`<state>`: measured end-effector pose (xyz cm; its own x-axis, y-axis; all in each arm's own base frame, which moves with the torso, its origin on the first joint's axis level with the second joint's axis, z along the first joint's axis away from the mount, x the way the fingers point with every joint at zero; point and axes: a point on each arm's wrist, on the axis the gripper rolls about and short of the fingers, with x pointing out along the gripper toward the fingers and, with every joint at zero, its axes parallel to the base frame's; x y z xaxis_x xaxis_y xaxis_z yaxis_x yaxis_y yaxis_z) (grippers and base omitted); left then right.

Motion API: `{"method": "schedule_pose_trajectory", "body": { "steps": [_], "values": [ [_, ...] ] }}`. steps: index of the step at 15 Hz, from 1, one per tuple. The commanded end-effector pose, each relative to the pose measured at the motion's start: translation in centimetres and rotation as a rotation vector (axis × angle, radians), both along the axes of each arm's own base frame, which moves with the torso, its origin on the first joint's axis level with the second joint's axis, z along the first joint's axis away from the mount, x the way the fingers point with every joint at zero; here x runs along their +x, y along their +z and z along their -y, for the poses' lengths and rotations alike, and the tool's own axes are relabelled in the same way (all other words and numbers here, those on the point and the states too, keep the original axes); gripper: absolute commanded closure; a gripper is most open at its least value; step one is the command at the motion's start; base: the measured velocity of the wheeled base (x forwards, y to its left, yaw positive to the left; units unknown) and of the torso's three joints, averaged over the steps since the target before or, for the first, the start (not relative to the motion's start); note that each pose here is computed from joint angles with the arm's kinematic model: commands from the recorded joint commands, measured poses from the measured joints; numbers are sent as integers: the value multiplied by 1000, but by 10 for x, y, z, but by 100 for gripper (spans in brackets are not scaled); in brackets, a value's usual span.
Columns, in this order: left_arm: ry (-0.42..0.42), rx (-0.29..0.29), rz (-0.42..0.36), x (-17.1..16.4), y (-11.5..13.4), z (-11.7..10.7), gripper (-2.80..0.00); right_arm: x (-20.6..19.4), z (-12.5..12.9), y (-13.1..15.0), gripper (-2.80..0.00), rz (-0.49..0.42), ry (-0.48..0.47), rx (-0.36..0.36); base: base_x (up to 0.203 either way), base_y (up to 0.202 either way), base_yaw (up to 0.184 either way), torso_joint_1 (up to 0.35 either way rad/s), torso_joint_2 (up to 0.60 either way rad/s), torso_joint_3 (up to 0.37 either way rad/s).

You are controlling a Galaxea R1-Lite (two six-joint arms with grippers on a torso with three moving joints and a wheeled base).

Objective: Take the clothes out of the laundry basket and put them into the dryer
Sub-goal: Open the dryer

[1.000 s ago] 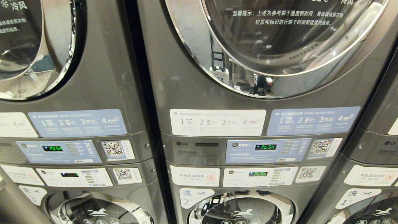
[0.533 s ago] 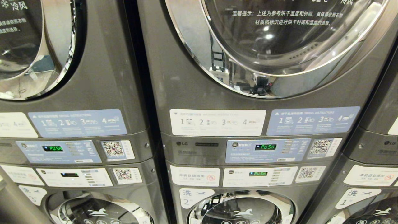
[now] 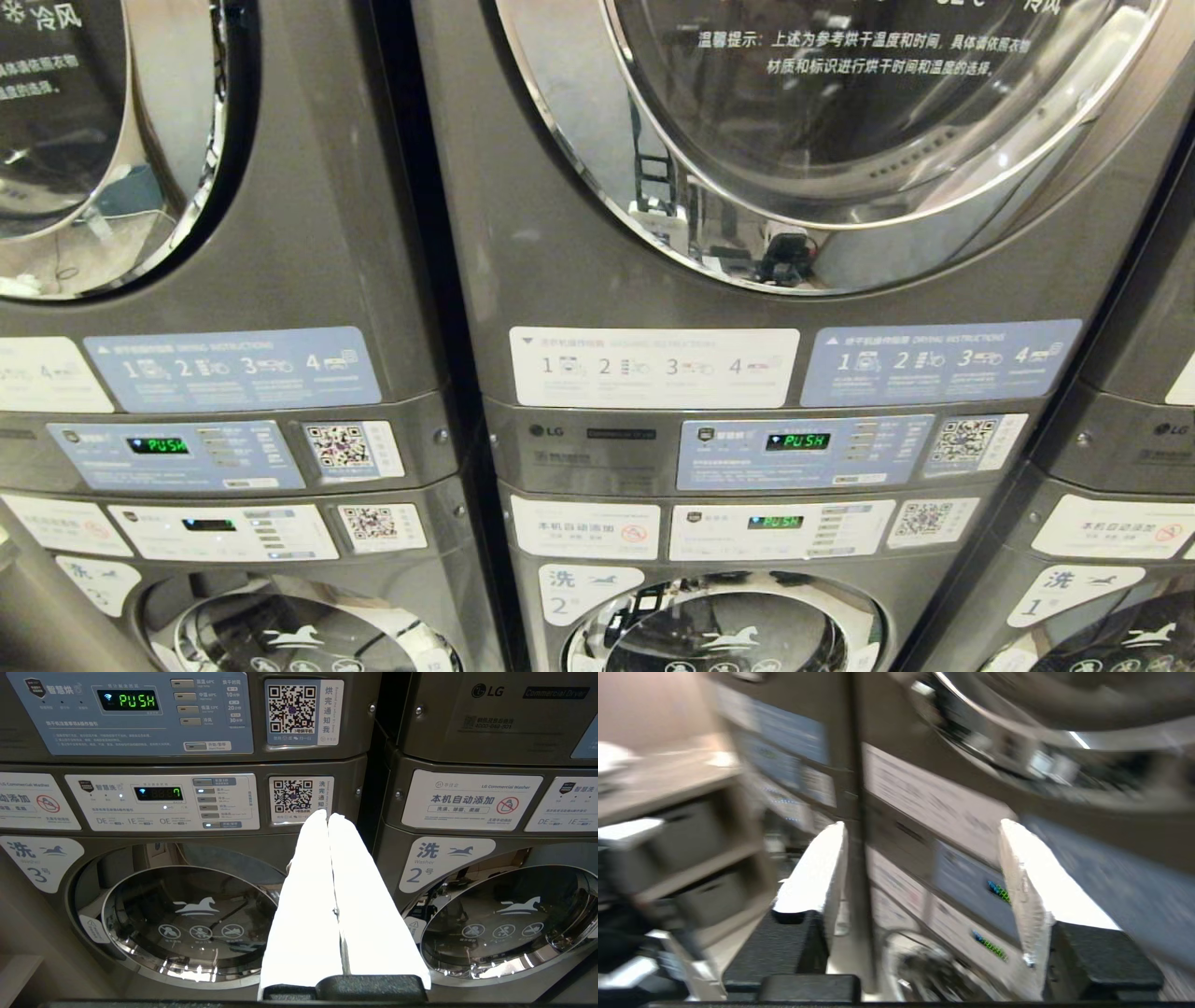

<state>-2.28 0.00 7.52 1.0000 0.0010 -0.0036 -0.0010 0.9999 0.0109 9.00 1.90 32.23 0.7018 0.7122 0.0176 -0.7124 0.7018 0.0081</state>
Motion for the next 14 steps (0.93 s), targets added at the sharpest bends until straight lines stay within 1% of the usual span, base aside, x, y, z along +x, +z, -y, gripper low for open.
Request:
{"method": "schedule_pose_trajectory", "body": {
  "steps": [1, 3, 4, 5, 8, 9, 10, 11, 14],
  "values": [
    [0, 0, 1, 0, 0, 0, 0, 76, -13, 10, -280, -116, 140, 2, 0, 0, 0, 0, 0, 0],
    [0, 0, 1, 0, 0, 0, 0, 95, -37, 33, -280, -75, 298, 7, 0, 0, 0, 0, 0, 0],
    [0, 0, 1, 0, 0, 0, 0, 105, -47, 41, -280, -61, 342, 9, 0, 0, 0, 0, 0, 0],
    [0, 0, 1, 0, 0, 0, 0, 114, -59, 46, -280, -42, 366, 3, 0, 0, 0, 0, 0, 0],
    [0, 0, 1, 0, 0, 0, 0, 136, -95, 49, -280, 101, 371, -76, 0, 0, 0, 0, 0, 0],
    [1, 0, 1, 0, 0, 0, 0, 145, -106, 47, -280, 132, 382, -83, 0, 0, 0, 0, 0, 0],
    [0, 1, 1, 0, 0, 0, 0, 151, -122, 47, -280, 170, 398, -79, 0, 0, 0, 0, 0, 0],
    [0, 0, 1, 0, 0, 0, 0, 156, -137, 48, -280, 209, 385, -68, 0, 0, 0, 0, 0, 0],
    [0, 0, 1, 0, 0, 0, 0, 180, -173, 57, -280, 300, 283, -16, 0, 0, 0, 0, 0, 0]
  ]
}}
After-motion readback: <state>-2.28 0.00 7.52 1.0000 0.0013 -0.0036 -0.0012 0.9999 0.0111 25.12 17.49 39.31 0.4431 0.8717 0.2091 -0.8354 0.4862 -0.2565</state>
